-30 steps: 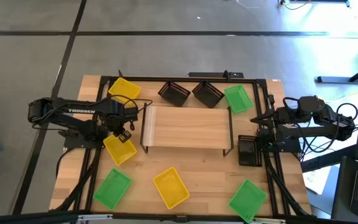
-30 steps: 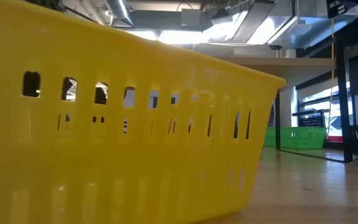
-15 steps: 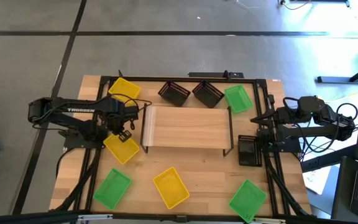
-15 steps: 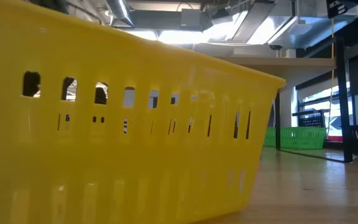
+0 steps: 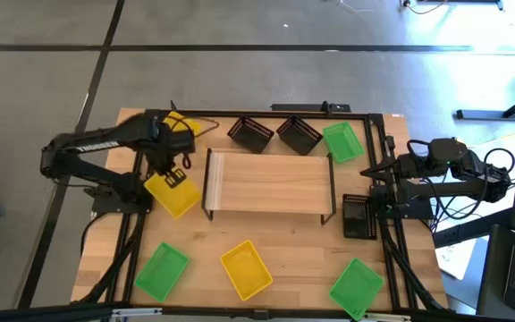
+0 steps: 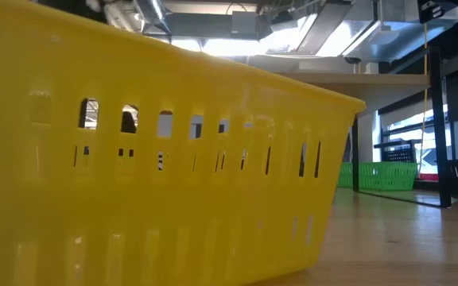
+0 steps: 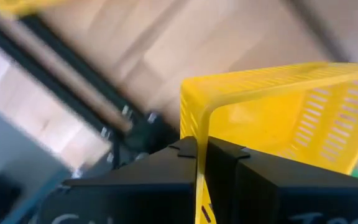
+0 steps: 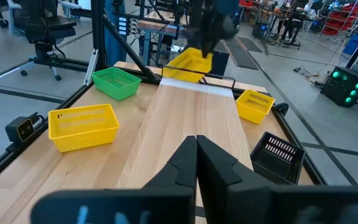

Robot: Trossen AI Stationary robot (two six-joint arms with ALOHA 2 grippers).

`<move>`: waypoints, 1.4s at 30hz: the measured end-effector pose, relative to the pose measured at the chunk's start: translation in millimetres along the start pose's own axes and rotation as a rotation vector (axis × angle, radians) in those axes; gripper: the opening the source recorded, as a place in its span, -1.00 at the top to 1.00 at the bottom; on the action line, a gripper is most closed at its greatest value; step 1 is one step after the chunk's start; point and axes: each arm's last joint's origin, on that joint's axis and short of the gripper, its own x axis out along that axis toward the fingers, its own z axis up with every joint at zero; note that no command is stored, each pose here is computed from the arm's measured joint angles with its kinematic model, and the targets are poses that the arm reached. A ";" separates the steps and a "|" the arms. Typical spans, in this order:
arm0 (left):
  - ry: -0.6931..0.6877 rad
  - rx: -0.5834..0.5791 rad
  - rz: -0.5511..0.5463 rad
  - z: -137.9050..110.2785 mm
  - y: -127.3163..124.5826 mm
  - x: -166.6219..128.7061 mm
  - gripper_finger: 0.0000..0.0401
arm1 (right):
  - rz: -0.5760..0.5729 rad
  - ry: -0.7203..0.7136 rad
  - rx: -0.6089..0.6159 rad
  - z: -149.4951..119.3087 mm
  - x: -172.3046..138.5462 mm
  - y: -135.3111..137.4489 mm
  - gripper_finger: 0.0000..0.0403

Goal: Stack baskets on shelf by color
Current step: Put the middle left yellow bin on the shelf

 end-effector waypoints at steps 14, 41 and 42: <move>-0.381 0.159 0.011 5.4 12.9 -84.3 1.00 | 0.000 0.000 0.000 0.0 0.0 0.0 0.96; -0.321 0.715 -0.228 110.6 -64.6 -89.2 1.00 | 0.008 0.050 0.004 -4.9 0.0 0.8 0.96; -0.301 0.718 -0.239 115.5 -68.1 -83.9 1.00 | 0.008 0.050 0.004 -4.9 0.0 0.8 0.96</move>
